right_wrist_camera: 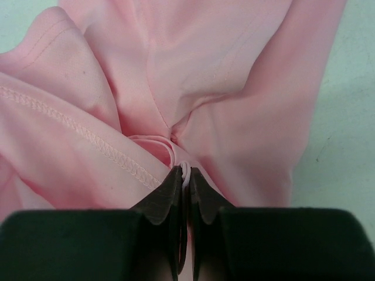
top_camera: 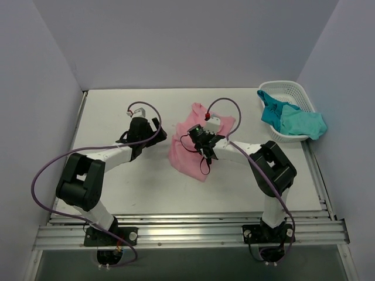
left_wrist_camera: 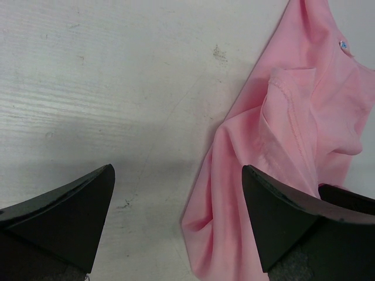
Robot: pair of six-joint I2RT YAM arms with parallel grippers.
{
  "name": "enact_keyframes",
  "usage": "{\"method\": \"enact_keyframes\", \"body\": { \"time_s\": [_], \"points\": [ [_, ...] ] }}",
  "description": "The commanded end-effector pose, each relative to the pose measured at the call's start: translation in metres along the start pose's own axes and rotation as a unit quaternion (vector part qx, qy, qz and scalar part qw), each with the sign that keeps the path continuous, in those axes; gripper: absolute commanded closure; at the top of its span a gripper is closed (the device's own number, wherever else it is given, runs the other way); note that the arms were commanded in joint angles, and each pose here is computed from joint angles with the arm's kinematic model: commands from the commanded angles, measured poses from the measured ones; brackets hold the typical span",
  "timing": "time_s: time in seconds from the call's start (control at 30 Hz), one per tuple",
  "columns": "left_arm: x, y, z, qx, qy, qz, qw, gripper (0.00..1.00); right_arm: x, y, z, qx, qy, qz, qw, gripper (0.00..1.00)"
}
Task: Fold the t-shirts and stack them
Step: Fold the tshirt
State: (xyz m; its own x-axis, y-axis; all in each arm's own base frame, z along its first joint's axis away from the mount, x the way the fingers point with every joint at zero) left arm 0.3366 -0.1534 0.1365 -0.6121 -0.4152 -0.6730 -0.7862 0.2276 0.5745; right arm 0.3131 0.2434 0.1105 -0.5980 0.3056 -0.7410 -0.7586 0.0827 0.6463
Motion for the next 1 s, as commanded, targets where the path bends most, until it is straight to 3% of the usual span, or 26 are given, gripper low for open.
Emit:
{"method": "enact_keyframes", "body": {
  "time_s": [0.0, 0.17, 0.3, 0.43, 0.6, 0.7, 0.77, 0.8, 0.83, 0.87, 0.97],
  "points": [
    [-0.018, 0.012, -0.015, 0.028, 0.004, -0.036, 0.999, 0.01, -0.003, 0.009, -0.004, 0.010, 0.005, -0.006, 1.000, 1.00],
    [-0.020, 0.018, -0.015, 0.027, 0.006, -0.041, 0.999, 0.01, -0.001, 0.022, -0.001, -0.005, 0.008, -0.007, 1.000, 1.00],
    [-0.029, 0.028, -0.017, 0.019, 0.005, -0.055, 0.998, 0.01, 0.000, 0.059, 0.013, -0.053, 0.012, -0.011, 0.998, 1.00],
    [-0.044, 0.042, -0.021, 0.008, 0.001, -0.082, 0.997, 0.01, 0.039, 0.134, 0.037, -0.118, 0.062, -0.004, 0.991, 1.00],
    [-0.058, 0.060, -0.028, 0.017, 0.001, -0.100, 0.995, 0.01, 0.080, 0.209, 0.023, -0.174, 0.080, 0.001, 0.981, 1.00],
    [-0.059, 0.067, -0.028, 0.020, 0.003, -0.105, 0.994, 0.02, 0.122, 0.233, 0.002, -0.181, 0.105, 0.024, 0.978, 0.99],
    [-0.060, 0.075, -0.028, 0.022, 0.005, -0.109, 0.994, 0.02, 0.142, 0.240, -0.016, -0.165, 0.129, 0.030, 0.977, 0.82],
    [-0.061, 0.080, -0.028, 0.023, 0.005, -0.112, 0.993, 0.02, 0.156, 0.251, -0.020, -0.169, 0.122, 0.028, 0.978, 0.36],
    [-0.061, 0.082, -0.028, 0.024, 0.005, -0.114, 0.993, 0.02, 0.160, 0.254, -0.024, -0.164, 0.124, 0.023, 0.978, 0.07],
    [-0.059, 0.083, -0.026, 0.022, 0.007, -0.113, 0.993, 0.02, 0.161, 0.257, -0.027, -0.155, 0.134, 0.017, 0.979, 0.00],
    [-0.059, 0.089, -0.026, 0.027, 0.013, -0.119, 0.992, 0.02, 0.160, 0.261, -0.025, -0.130, 0.141, -0.014, 0.981, 0.00]
  ]
}}
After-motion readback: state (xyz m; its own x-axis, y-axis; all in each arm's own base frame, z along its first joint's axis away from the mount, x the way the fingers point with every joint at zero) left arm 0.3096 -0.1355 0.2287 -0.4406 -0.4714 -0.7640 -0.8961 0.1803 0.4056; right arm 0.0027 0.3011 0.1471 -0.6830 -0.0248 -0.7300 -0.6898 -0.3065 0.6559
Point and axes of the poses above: each gripper's point midway between its finger pads, its own y axis back along the fingers, its own z axis along the line the jaws close on, x = y × z, the point moved 10 cm from there along y, back along the fingers, and after that the axes turned 1 degree about -y, right-handed, at the moved point
